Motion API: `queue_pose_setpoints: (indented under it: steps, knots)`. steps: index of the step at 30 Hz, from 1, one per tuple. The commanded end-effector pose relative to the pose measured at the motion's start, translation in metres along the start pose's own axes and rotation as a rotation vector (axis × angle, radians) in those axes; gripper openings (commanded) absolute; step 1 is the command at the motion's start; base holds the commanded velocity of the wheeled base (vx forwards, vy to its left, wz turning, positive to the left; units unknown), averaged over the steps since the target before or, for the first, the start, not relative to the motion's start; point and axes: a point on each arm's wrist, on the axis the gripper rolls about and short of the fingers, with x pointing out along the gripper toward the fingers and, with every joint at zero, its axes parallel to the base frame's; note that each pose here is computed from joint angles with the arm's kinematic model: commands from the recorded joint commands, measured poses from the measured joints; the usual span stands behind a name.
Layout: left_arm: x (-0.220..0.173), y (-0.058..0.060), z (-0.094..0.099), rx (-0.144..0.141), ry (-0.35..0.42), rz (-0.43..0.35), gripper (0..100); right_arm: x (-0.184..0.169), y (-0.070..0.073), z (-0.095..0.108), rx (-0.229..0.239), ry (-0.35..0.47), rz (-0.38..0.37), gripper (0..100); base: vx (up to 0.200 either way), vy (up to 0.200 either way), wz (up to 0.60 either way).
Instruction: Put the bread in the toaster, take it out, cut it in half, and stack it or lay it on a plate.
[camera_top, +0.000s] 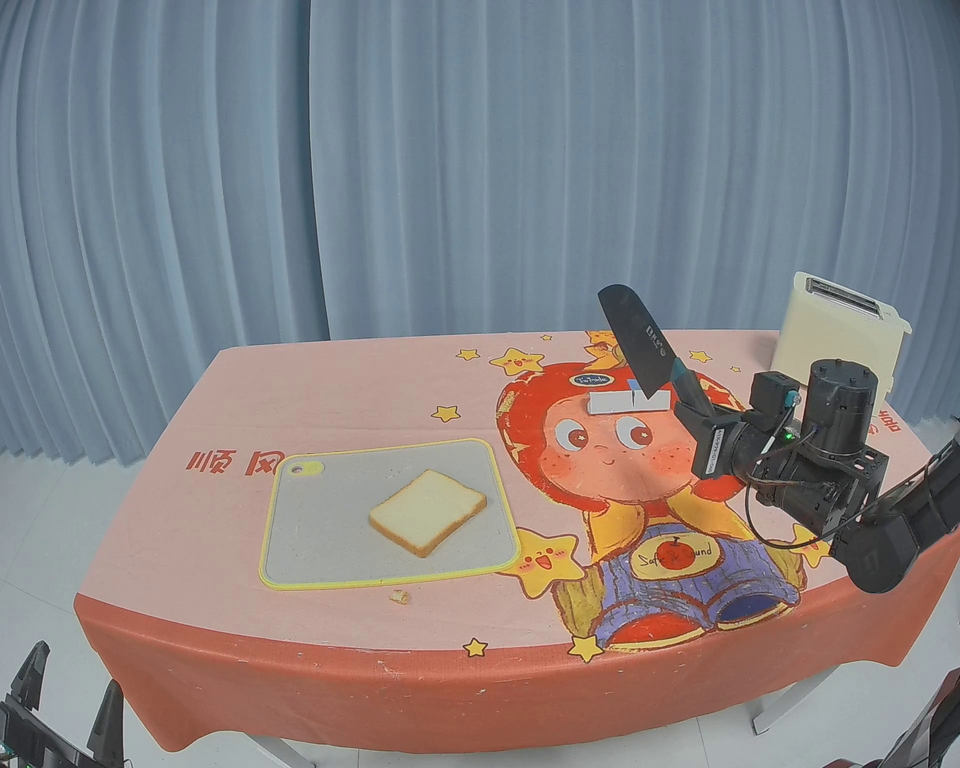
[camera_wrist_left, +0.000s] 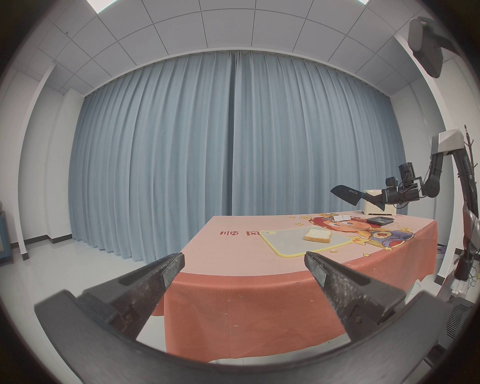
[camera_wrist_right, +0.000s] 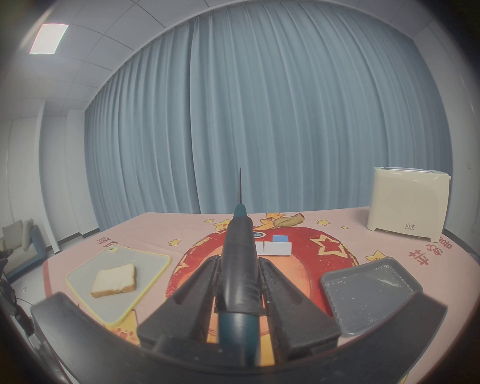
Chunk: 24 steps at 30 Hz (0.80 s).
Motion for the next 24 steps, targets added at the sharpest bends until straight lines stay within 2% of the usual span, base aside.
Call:
queue_pose_setpoints:
  steps: [1, 14, 24]
  knots:
    - [0.000, 0.000, -0.005, -0.001, 0.003, 0.000, 100, -0.014, 0.011, 0.007, -0.006, -0.023, 0.035, 0, 0.000, 0.000, 0.00]
    - [0.000, 0.000, -0.005, -0.001, 0.003, 0.000, 100, -0.029, 0.040, -0.004, -0.029, 0.007, 0.119, 0, 0.000, 0.000, 0.00]
    - [0.000, 0.000, -0.006, -0.001, 0.010, -0.002, 100, -0.040, 0.050, 0.000, -0.032, -0.007, 0.159, 0, 0.000, 0.000, 0.00]
